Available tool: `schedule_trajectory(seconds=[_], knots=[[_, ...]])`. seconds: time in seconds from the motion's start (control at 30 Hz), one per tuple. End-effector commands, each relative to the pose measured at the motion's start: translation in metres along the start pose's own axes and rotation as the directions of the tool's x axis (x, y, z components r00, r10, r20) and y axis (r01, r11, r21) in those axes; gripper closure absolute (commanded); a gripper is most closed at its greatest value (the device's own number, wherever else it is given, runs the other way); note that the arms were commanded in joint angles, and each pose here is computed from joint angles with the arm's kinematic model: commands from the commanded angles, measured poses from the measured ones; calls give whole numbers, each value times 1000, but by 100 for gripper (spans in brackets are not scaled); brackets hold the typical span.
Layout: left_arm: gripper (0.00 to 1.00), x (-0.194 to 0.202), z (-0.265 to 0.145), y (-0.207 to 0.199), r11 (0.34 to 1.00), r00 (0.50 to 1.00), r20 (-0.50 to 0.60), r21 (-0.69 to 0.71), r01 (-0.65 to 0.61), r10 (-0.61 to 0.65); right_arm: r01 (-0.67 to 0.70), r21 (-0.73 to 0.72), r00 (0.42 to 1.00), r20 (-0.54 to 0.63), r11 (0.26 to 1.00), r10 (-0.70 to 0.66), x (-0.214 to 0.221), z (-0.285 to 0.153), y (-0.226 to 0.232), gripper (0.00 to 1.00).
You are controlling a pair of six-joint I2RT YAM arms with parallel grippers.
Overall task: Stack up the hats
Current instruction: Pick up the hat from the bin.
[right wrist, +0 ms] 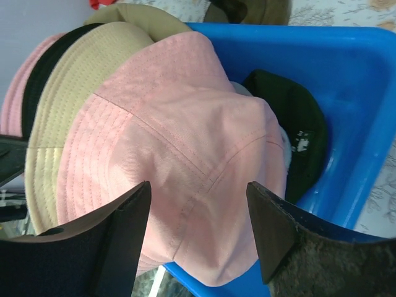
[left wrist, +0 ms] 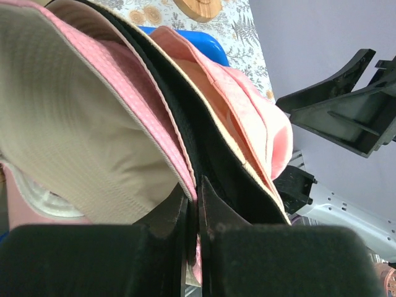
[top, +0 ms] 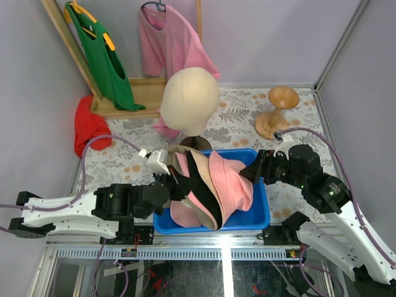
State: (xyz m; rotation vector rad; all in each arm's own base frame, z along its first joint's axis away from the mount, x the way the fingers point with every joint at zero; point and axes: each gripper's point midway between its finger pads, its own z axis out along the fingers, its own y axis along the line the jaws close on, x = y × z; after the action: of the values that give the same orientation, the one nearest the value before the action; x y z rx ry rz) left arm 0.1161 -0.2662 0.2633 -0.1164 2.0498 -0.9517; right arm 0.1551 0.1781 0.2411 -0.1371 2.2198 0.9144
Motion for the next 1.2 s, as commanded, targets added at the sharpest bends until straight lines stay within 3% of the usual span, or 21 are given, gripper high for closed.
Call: schedule_trajectory(seconds=[0.0, 0.63, 0.7, 0.83, 0.93, 1.17], knots=[[100, -10, -11, 24, 999, 999, 27, -50, 23, -22, -32, -120, 999, -5, 992, 32, -4, 2, 25, 29], [100, -10, -25, 61, 993, 1000, 22, -119, 19, -17, -135, -150, 989, -74, 979, 125, 14, 35, 20, 29], [100, -10, -26, 62, 993, 1000, 21, -118, 22, -20, -143, -149, 988, -79, 978, 132, 16, 39, 18, 36], [100, -8, -27, 66, 991, 1000, 16, -129, 19, -17, -136, -138, 990, -41, 981, 132, 8, 37, 18, 78], [100, -8, -26, 68, 990, 1000, 16, -139, 17, -15, -104, -106, 995, -11, 989, 103, -2, 32, 17, 99], [100, -7, -26, 74, 986, 1000, 21, -165, 21, -18, -37, -66, 998, 55, 997, 41, -31, 14, 25, 100]])
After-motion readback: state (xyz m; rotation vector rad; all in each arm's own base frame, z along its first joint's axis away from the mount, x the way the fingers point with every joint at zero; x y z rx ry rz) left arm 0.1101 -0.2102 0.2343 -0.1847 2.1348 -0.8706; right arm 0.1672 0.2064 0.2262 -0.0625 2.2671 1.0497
